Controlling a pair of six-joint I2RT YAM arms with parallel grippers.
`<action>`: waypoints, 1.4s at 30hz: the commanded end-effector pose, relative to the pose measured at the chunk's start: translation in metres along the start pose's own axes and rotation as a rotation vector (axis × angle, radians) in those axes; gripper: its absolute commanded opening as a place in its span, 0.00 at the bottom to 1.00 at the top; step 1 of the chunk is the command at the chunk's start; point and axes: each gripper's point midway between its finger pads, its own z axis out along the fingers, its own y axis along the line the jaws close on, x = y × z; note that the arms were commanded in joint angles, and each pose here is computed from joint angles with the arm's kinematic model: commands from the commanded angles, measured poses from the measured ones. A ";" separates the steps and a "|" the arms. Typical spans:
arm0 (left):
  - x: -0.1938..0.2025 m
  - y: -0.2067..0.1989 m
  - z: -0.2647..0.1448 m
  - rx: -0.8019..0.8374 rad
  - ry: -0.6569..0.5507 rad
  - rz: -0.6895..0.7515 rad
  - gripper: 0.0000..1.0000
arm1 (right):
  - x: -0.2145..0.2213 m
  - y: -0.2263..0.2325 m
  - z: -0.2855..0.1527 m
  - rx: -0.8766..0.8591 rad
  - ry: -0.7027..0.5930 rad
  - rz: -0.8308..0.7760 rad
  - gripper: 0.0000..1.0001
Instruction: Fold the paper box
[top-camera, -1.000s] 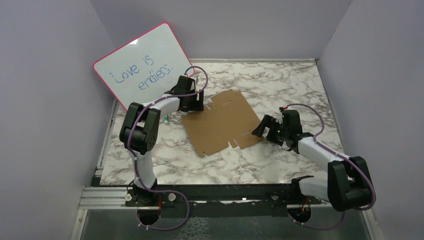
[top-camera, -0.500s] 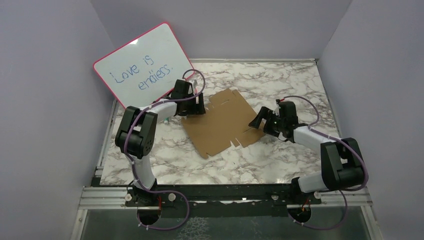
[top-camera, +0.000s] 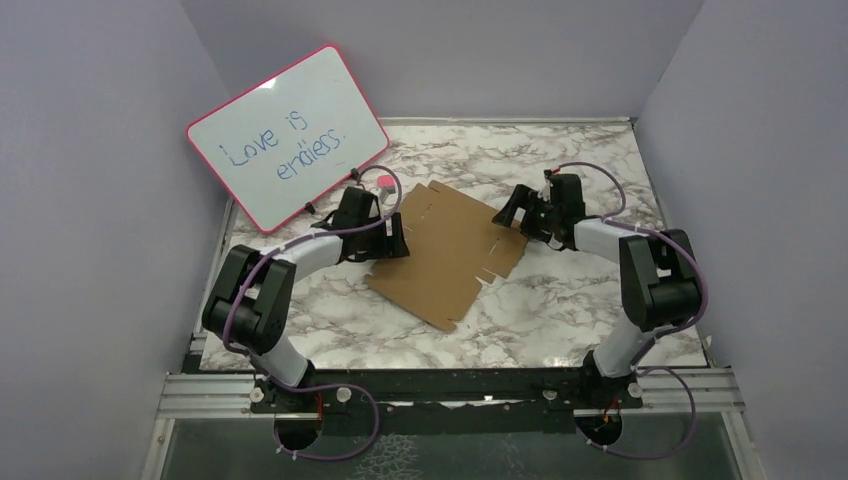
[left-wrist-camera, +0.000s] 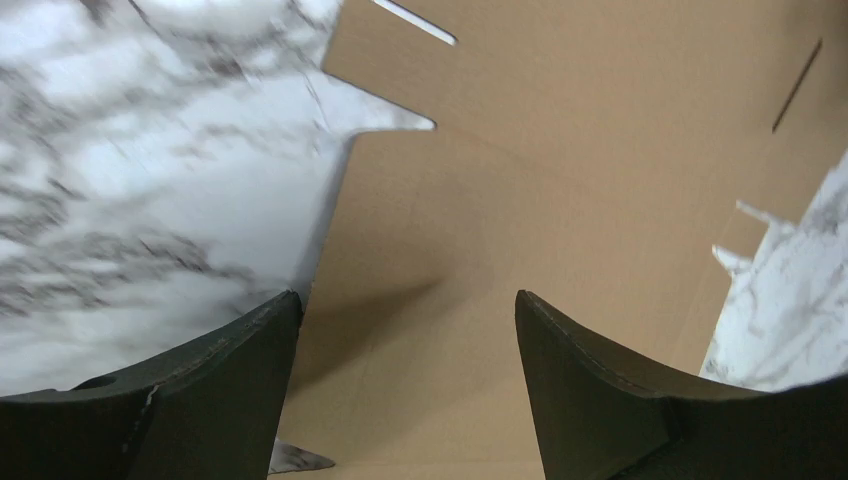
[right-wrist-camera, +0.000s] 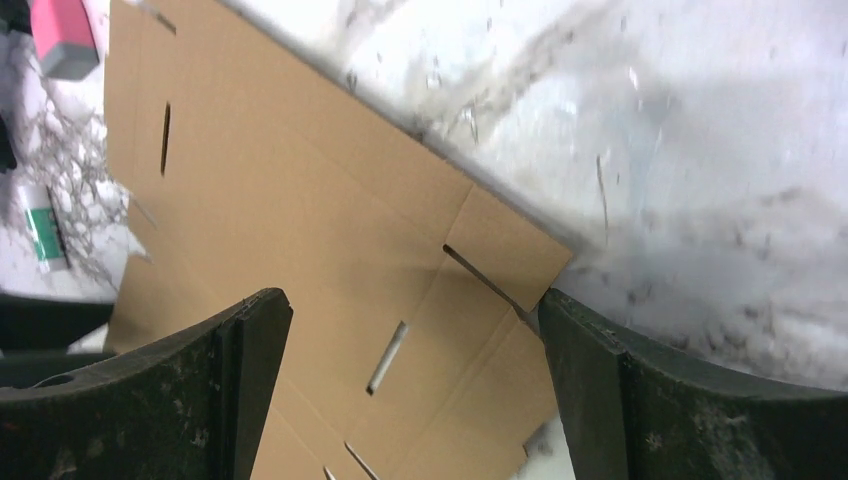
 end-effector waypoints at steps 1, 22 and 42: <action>0.049 -0.040 -0.011 0.134 0.105 -0.057 0.79 | -0.009 0.030 0.013 -0.130 0.034 -0.040 1.00; -0.004 -0.008 -0.070 -0.053 -0.163 -0.050 0.82 | -0.043 0.025 -0.006 -0.009 -0.022 -0.216 1.00; -0.109 0.001 0.000 0.017 -0.135 -0.025 0.80 | -0.024 0.056 -0.021 -0.182 -0.020 -0.257 1.00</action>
